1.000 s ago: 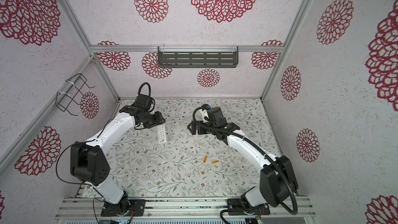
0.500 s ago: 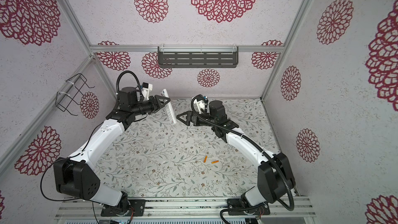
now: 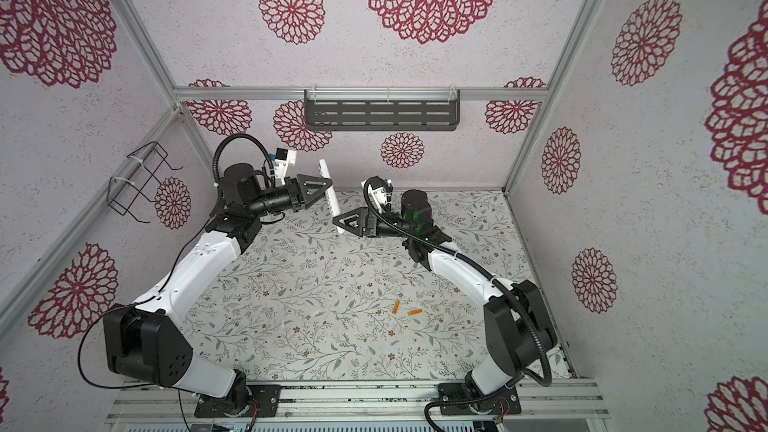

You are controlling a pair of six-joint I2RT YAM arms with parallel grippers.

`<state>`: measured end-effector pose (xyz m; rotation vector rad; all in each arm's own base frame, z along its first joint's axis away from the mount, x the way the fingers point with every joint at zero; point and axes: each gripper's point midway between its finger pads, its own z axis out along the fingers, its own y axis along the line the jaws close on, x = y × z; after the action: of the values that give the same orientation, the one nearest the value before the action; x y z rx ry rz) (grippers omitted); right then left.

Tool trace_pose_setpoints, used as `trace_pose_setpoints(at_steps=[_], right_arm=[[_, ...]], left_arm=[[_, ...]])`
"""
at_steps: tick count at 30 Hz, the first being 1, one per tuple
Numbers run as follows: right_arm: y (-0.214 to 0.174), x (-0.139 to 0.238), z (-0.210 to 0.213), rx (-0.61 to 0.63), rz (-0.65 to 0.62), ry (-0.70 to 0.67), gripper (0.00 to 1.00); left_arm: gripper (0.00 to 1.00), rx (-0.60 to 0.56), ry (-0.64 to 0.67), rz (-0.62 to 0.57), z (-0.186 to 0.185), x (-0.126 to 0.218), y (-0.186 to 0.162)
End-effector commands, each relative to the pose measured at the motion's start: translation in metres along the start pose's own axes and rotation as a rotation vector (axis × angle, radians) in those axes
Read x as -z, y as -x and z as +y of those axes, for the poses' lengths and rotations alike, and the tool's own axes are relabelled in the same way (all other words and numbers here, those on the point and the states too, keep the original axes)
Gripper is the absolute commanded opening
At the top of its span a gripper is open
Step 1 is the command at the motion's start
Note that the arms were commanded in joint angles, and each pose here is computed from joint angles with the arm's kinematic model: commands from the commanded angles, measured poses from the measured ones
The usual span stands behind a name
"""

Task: Load the batteries into the remote control
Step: 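Lift the remote upright with the left gripper toward the right gripper, then grasp the remote's lower end with the right gripper beside the left gripper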

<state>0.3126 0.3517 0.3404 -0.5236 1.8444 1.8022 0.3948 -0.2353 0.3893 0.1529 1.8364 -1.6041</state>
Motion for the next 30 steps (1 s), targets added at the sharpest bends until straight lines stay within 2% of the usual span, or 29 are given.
trace_pose_setpoints(at_steps=[1,7,11,18,21,27,28,30], right_arm=[[0.013,0.0,0.033,0.07,-0.018,0.103,0.99],[0.015,0.0,0.036,0.078,-0.029,0.117,0.97],[0.012,-0.002,0.037,0.07,-0.025,0.133,0.84],[0.008,-0.004,0.041,0.071,-0.015,0.142,0.69],[0.007,-0.004,0.042,0.074,-0.016,0.142,0.59],[0.01,-0.003,0.04,0.086,-0.027,0.112,0.31],[0.01,-0.003,0.037,0.091,-0.03,0.098,0.27],[0.011,-0.003,0.033,0.105,-0.034,0.058,0.18]], left_arm=[[0.25,-0.025,-0.081,0.013,-0.017,-0.002,-0.001],[0.27,-0.015,-0.087,0.035,-0.014,-0.005,-0.006],[0.27,-0.017,-0.087,0.035,-0.014,-0.007,-0.006],[0.27,-0.023,-0.092,0.031,-0.014,-0.008,-0.006],[0.27,-0.026,-0.093,0.029,-0.015,-0.008,-0.005],[0.3,-0.029,-0.046,0.022,-0.008,-0.008,-0.005],[0.31,-0.033,-0.025,0.023,-0.005,-0.008,-0.005],[0.43,-0.037,0.009,0.02,-0.002,-0.007,-0.006]])
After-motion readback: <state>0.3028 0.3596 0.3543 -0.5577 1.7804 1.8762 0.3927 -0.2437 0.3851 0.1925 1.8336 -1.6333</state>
